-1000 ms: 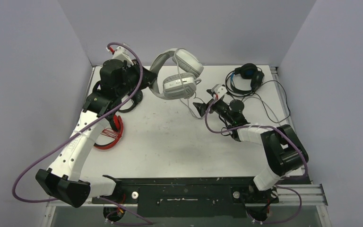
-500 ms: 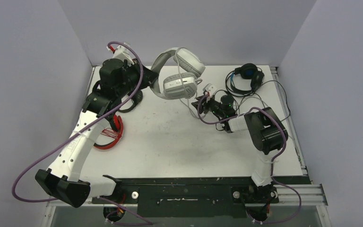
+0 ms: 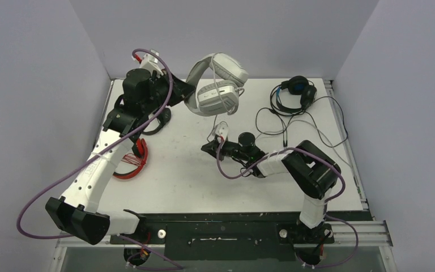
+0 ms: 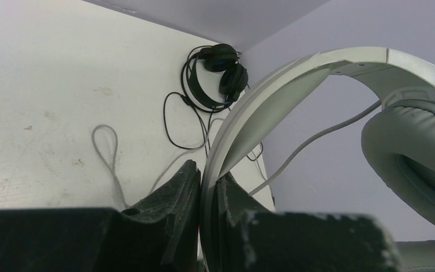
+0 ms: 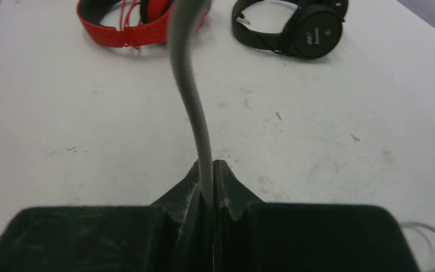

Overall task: Wrap the headphones
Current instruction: Wrap the headphones cable around the headphones.

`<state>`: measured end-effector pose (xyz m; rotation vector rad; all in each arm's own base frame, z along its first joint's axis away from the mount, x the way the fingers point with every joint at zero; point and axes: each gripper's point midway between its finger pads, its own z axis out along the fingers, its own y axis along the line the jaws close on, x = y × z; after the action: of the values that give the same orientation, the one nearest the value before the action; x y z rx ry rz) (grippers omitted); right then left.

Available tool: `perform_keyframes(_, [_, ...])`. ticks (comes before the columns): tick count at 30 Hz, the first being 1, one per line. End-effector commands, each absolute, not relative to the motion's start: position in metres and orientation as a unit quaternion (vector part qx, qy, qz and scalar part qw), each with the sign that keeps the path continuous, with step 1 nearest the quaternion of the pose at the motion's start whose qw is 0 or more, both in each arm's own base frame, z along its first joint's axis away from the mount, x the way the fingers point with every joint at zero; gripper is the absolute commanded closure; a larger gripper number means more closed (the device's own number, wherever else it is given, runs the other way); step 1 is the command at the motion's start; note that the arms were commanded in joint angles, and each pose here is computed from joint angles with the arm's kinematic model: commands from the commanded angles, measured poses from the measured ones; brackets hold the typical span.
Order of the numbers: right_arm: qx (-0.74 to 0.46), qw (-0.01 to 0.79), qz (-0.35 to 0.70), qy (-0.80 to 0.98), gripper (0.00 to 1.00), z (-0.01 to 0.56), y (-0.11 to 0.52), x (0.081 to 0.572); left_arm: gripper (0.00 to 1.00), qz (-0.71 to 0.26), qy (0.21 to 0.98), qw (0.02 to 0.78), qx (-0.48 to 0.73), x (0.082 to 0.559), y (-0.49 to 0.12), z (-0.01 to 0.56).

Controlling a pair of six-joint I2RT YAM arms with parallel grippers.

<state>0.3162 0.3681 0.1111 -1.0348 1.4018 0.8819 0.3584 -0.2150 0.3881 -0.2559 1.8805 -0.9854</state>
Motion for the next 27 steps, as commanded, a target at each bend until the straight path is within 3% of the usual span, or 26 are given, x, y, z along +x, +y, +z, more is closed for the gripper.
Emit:
perform_keyframes(1, [-0.456,0.574,0.392,0.556,1.00,0.143,0.385,0.277,1.00,-0.471,0.702,0.521,-0.121,0.361,-0.220,0.441])
perform_keyframes(7, [-0.472,0.554,0.412,0.547,1.00,0.158,0.394,0.215,1.00,-0.404,0.699,0.568,-0.163,0.385,-0.195,0.427])
perform_keyframes(15, [-0.501,0.482,0.490,0.527,1.00,0.208,0.407,0.153,1.00,-0.186,0.693,0.674,-0.173,0.421,-0.136,0.389])
perform_keyframes(19, [-0.523,0.435,0.491,0.544,1.00,0.223,0.406,0.145,1.00,-0.032,0.685,0.714,-0.143,0.420,-0.108,0.377])
perform_keyframes(23, [-0.536,0.426,0.463,0.562,1.00,0.246,0.397,0.150,1.00,0.119,0.697,0.703,-0.075,0.418,-0.087,0.361])
perform_keyframes(27, [-0.520,0.440,0.415,0.603,1.00,0.268,0.373,0.181,1.00,0.160,0.723,0.670,0.044,0.419,-0.100,0.337])
